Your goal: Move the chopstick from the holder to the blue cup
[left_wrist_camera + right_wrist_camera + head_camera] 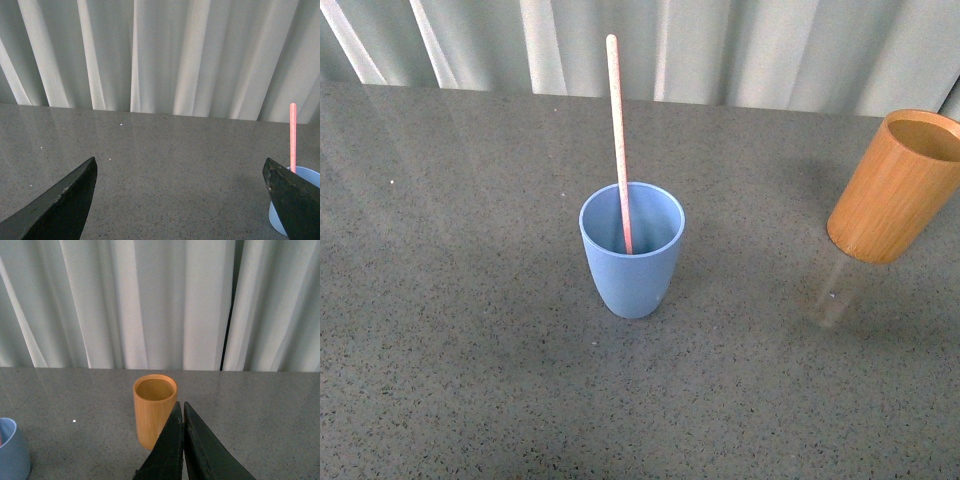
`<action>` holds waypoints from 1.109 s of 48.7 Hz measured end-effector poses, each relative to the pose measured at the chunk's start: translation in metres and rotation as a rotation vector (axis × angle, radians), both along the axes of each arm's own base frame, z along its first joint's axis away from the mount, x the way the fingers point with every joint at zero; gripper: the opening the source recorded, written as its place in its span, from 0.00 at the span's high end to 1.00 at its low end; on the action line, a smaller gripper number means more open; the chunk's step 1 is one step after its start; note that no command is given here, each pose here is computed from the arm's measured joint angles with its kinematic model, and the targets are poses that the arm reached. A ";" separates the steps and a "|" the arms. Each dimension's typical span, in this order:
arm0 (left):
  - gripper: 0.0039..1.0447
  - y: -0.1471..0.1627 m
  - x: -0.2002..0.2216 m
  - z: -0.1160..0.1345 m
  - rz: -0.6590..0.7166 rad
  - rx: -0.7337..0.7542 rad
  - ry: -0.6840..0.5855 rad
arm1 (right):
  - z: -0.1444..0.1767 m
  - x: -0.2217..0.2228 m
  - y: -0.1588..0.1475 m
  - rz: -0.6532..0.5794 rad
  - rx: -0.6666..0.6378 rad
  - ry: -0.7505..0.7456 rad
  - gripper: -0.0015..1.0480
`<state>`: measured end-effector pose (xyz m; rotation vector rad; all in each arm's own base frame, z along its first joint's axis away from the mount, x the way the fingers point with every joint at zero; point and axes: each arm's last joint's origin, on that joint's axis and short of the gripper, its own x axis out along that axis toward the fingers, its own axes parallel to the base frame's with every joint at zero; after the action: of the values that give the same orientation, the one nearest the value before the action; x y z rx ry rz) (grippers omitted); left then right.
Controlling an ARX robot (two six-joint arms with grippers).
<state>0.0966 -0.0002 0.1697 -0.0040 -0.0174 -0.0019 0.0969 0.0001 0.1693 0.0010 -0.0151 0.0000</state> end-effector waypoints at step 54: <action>0.06 0.000 0.000 0.000 0.000 0.000 0.000 | 0.000 0.000 0.000 0.000 0.000 0.000 0.10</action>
<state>0.0966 -0.0002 0.1698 -0.0040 -0.0177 -0.0019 0.0969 0.0001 0.1693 0.0014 -0.0147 0.0000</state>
